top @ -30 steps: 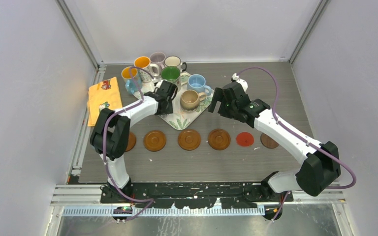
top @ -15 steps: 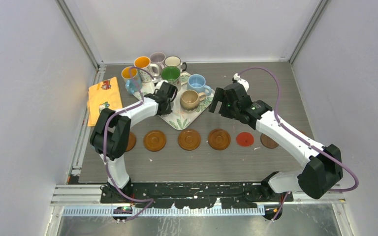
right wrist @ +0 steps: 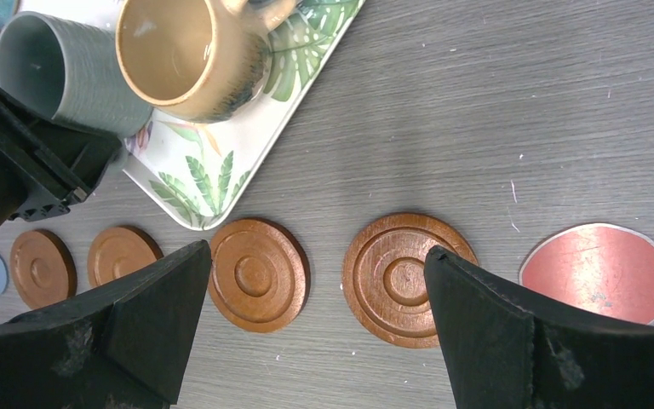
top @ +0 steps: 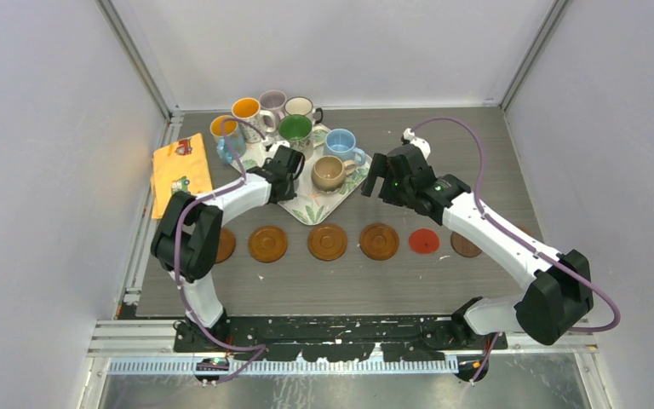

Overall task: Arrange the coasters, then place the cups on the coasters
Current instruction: Pick up the cup from the tray.

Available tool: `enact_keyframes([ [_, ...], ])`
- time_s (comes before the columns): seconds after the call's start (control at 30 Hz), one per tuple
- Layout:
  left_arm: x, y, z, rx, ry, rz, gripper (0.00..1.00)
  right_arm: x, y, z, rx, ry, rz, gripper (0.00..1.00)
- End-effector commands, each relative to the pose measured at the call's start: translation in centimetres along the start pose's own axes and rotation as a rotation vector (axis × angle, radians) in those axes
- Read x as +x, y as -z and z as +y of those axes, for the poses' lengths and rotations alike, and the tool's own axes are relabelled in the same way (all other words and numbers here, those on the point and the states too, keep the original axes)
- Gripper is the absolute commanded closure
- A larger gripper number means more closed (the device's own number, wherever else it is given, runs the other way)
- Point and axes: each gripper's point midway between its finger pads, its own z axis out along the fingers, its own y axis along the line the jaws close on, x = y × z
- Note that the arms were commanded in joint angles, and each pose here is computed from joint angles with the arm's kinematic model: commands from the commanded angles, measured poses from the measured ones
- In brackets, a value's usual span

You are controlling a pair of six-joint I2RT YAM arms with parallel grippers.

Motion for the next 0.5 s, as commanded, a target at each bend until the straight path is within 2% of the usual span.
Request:
enact_keyframes([
  [0.0, -3.9, 2.4, 0.2, 0.024, 0.043, -0.14, 0.99, -1.1, 1.1, 0.5, -0.037, 0.017, -0.052, 0.0],
  [0.47, -5.6, 4.9, 1.1, 0.036, 0.089, -0.232, 0.99, -0.8, 0.9, 0.5, -0.043, 0.021, -0.045, 0.0],
])
